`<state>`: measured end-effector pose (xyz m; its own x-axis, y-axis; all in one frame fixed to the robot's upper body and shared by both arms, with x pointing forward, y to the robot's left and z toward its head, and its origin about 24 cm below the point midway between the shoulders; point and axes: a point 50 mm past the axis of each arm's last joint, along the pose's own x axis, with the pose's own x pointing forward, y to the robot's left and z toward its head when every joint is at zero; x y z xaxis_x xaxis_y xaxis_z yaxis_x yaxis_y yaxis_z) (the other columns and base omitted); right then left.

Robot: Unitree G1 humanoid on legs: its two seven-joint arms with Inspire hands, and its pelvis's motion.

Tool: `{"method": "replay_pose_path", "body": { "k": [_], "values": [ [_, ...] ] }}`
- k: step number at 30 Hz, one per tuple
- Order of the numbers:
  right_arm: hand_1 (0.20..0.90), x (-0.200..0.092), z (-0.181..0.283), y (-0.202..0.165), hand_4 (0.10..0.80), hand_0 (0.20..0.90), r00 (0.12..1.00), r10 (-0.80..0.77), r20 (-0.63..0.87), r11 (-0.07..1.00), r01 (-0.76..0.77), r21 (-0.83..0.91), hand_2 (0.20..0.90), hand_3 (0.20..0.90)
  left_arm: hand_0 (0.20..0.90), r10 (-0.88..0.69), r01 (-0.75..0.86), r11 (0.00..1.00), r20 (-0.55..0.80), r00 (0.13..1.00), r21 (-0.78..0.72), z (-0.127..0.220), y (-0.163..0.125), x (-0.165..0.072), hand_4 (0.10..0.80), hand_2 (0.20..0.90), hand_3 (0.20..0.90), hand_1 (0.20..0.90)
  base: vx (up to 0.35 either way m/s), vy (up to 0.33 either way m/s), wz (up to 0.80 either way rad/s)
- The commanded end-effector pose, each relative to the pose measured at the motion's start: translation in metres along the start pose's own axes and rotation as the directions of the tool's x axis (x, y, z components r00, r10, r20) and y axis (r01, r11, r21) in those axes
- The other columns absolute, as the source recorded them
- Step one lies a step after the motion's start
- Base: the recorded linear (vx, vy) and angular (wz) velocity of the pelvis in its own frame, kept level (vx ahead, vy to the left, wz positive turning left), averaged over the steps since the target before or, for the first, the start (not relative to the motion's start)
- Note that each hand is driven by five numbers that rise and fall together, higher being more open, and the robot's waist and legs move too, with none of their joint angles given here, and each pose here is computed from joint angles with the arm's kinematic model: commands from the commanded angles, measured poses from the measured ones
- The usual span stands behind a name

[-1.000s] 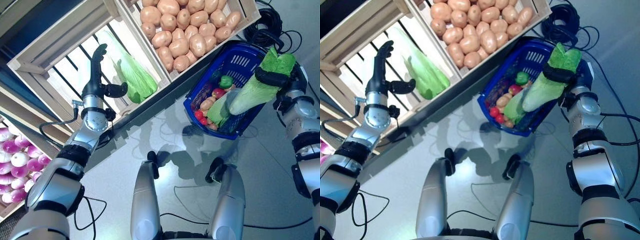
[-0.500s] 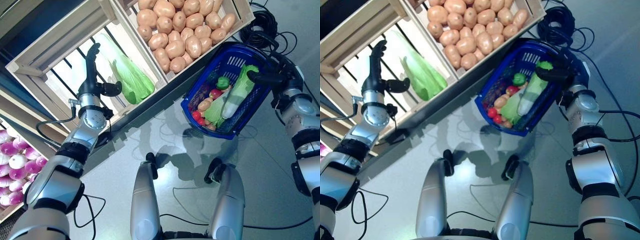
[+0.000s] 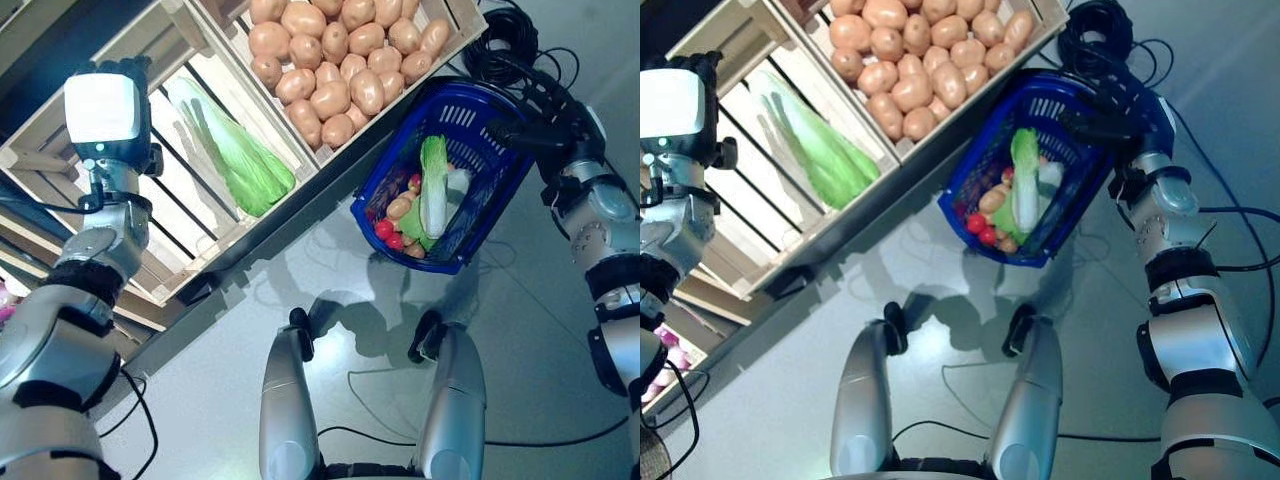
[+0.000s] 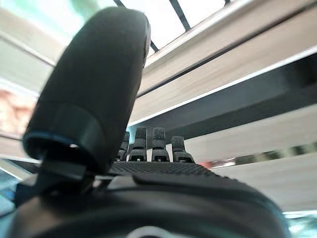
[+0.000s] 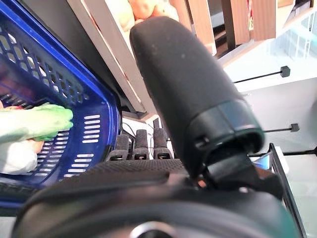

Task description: Put vegetables into the basket

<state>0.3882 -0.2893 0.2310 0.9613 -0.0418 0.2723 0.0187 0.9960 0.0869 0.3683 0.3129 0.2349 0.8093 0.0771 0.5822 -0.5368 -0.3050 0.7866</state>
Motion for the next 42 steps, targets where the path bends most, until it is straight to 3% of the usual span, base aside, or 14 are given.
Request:
{"method": "replay_pose_path", "body": {
  "k": [1, 11, 22, 35, 40, 41, 42],
  "values": [
    [0.900, -0.004, 0.060, -0.014, 0.800, 0.900, 0.965, 0.043, 0.258, 0.999, -0.045, 0.001, 0.900, 0.900, 0.900, 0.201, -0.195, 0.959, -0.009, 0.980, 0.206, -0.035, 0.060, 0.029, 0.800, 0.900, 0.900, 0.900, -0.054, 0.113, -0.07],
    [0.900, -0.013, 0.065, -0.021, 0.800, 0.900, 0.959, 0.068, 0.275, 0.997, -0.074, 0.010, 0.900, 0.900, 0.900, 0.178, -0.232, 0.896, 0.174, 0.969, 0.379, -0.017, 0.080, 0.043, 0.800, 0.900, 0.900, 0.900, -0.049, 0.102, -0.08],
    [0.900, -0.014, 0.075, -0.023, 0.800, 0.900, 0.949, 0.071, 0.307, 0.995, -0.087, 0.039, 0.900, 0.900, 0.900, 0.056, -0.175, 0.880, 0.269, 0.962, 0.442, -0.002, 0.083, 0.051, 0.800, 0.900, 0.900, 0.900, -0.016, 0.042, -0.01],
    [0.900, -0.014, 0.080, -0.025, 0.800, 0.900, 0.946, 0.042, 0.322, 0.995, -0.069, 0.073, 0.900, 0.900, 0.900, -0.163, 0.074, 0.897, 0.170, 0.972, 0.436, 0.005, 0.073, 0.056, 0.800, 0.900, 0.900, 0.900, -0.001, 0.002, 0.00],
    [0.900, -0.013, 0.078, -0.022, 0.800, 0.900, 0.943, 0.050, 0.329, 0.993, -0.083, 0.089, 0.900, 0.900, 0.900, -0.241, 0.196, 0.922, 0.099, 0.965, 0.333, 0.004, 0.064, 0.055, 0.800, 0.900, 0.900, 0.900, -0.011, -0.011, -0.04],
    [0.900, -0.013, 0.078, -0.021, 0.800, 0.900, 0.943, 0.049, 0.330, 0.992, -0.083, 0.091, 0.900, 0.900, 0.796, -0.236, 0.196, 0.932, 0.098, 0.967, 0.305, 0.004, 0.064, 0.055, 0.731, 0.796, 0.796, 0.796, -0.004, -0.036, -0.02],
    [0.900, -0.012, 0.078, -0.019, 0.800, 0.900, 0.942, 0.047, 0.333, 0.992, -0.084, 0.099, 0.900, 0.900, 0.300, -0.207, 0.182, 0.959, 0.100, 0.973, 0.219, 0.007, 0.064, 0.055, 0.400, 0.300, 0.300, 0.300, 0.000, 0.000, 0.00]
  ]
}}
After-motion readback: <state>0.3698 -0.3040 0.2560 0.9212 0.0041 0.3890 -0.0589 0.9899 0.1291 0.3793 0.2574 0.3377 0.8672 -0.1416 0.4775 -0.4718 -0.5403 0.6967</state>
